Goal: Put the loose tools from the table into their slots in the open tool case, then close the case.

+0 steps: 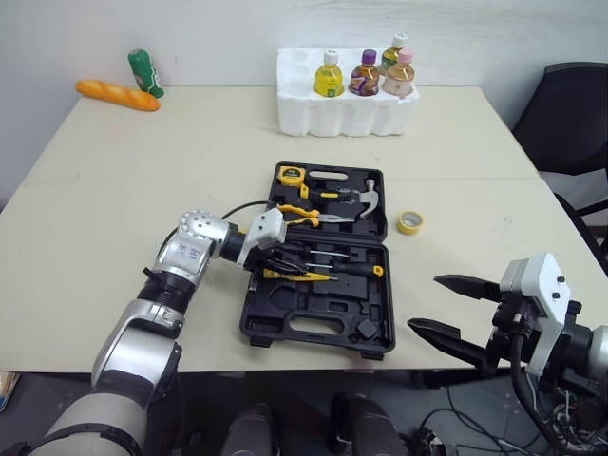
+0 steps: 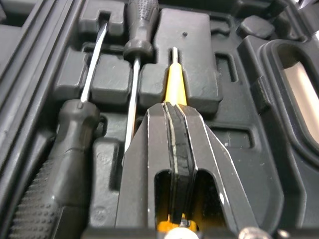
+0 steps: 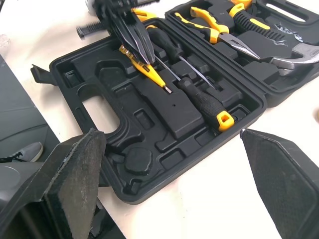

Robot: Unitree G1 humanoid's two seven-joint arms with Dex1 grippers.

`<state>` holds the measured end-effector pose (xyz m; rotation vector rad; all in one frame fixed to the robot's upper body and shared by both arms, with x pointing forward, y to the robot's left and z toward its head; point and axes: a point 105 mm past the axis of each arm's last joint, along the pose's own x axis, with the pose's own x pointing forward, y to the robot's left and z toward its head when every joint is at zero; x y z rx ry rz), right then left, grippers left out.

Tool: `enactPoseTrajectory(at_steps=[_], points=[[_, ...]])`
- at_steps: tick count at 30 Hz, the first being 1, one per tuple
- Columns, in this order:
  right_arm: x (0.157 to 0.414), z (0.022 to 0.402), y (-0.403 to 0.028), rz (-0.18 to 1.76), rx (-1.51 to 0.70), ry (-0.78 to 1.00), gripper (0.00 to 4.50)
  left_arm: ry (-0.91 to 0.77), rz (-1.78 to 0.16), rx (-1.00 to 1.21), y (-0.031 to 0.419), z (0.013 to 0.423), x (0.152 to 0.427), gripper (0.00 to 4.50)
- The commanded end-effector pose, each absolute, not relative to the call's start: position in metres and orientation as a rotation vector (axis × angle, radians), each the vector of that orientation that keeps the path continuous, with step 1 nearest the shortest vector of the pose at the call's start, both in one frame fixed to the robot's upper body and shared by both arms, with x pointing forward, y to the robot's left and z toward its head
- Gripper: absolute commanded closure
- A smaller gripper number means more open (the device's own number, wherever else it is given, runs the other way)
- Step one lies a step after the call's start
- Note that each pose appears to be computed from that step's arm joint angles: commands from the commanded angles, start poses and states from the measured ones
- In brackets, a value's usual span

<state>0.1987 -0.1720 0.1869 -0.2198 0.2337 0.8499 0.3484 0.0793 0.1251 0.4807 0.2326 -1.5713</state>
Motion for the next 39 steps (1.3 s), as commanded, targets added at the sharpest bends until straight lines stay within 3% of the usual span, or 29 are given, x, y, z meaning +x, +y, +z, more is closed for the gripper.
enactPoseTrajectory(at_steps=[1, 8, 13, 17, 21, 24, 32, 35, 39], points=[[0.196, 0.196, -0.169, 0.853, -0.25, 0.196, 0.0, 0.328, -1.509, 0.542, 0.089, 0.1, 0.349, 4.45], [0.196, 0.196, -0.171, 0.855, -0.251, 0.204, 0.0, 0.381, -1.492, 0.515, 0.095, 0.09, 0.347, 4.45], [0.201, 0.197, -0.177, 0.824, -0.258, 0.197, 0.0, 0.32, -1.515, 0.395, 0.091, 0.109, 0.344, 4.45], [0.214, 0.197, -0.204, 0.707, -0.26, 0.189, 0.0, 0.199, -1.436, 0.213, 0.105, 0.143, 0.344, 3.3], [0.229, 0.2, -0.255, 0.493, -0.247, 0.164, 0.0, 0.105, -1.233, -0.062, 0.138, 0.175, 0.341, 1.5], [0.231, 0.199, -0.291, 0.372, -0.258, 0.171, 0.0, 0.114, -1.01, -0.109, 0.184, 0.17, 0.334, 0.13], [0.23, 0.198, -0.343, 0.247, -0.267, 0.213, 0.0, 0.127, -0.248, -0.208, 0.358, 0.149, 0.296, 0.05], [0.227, 0.197, -0.352, 0.236, -0.271, 0.233, 0.0, 0.172, -0.174, -0.103, 0.38, 0.151, 0.273, 0.05], [0.231, 0.197, -0.362, 0.219, -0.269, 0.238, 0.0, 0.219, -0.169, -0.01, 0.386, 0.145, 0.265, 0.05]])
